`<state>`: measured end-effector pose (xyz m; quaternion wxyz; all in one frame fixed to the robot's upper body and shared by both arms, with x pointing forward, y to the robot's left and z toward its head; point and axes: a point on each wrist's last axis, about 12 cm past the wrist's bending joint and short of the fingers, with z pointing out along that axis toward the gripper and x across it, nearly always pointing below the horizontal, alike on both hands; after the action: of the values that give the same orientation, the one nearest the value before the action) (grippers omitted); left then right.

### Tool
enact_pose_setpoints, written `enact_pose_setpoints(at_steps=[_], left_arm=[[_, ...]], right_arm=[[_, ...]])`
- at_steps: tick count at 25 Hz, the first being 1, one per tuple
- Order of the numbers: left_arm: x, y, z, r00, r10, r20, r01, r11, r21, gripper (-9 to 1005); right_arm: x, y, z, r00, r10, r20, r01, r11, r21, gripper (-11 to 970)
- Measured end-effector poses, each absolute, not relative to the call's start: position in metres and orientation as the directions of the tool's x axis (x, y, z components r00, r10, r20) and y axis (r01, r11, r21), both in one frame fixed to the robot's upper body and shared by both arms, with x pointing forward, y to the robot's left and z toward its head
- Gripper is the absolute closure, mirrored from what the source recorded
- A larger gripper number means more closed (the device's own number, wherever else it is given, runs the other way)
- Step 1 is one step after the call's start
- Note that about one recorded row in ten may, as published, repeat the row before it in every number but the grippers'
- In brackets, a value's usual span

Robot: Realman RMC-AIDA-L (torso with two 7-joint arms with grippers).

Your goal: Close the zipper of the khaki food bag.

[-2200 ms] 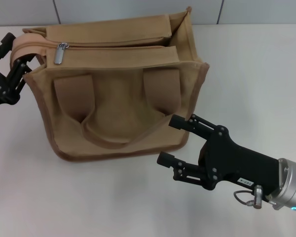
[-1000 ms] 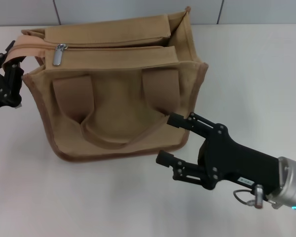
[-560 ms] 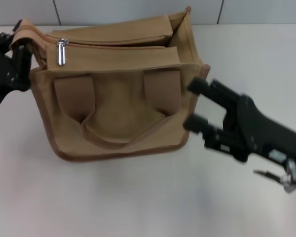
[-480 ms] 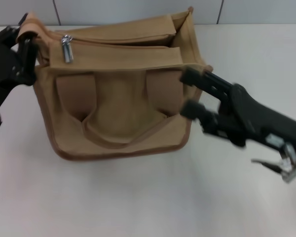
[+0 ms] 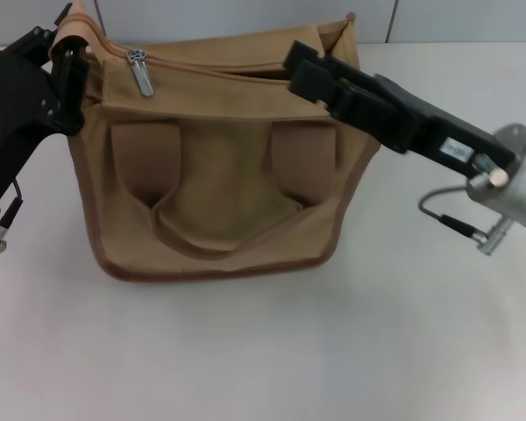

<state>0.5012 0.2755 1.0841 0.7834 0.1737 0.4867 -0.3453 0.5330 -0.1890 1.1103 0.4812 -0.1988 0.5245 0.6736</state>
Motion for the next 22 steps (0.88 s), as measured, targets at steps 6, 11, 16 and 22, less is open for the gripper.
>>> enact_pose_setpoints(at_steps=[6, 11, 16, 22], left_arm=[[0.504, 0.271, 1.09, 0.284, -0.412, -0.866, 0.742, 0.666, -0.074, 978], [0.511, 0.265, 1.096, 0.283, -0.428, -0.858, 0.766, 0.639, -0.065, 978], [0.517, 0.257, 1.099, 0.274, -0.437, -0.857, 0.782, 0.62, -0.066, 977], [0.523, 0.248, 1.102, 0.263, -0.447, -0.855, 0.798, 0.599, -0.068, 976]], right_arm=[[0.546, -0.179, 1.116, -0.51, 0.401, -0.761, -0.83, 0.002, 0.558, 150], [0.551, -0.171, 1.119, -0.523, 0.386, -0.76, -0.826, -0.01, 0.564, 150], [0.554, -0.163, 1.119, -0.537, 0.373, -0.757, -0.817, -0.007, 0.576, 150], [0.561, -0.153, 1.117, -0.554, 0.361, -0.75, -0.799, 0.023, 0.601, 150]])
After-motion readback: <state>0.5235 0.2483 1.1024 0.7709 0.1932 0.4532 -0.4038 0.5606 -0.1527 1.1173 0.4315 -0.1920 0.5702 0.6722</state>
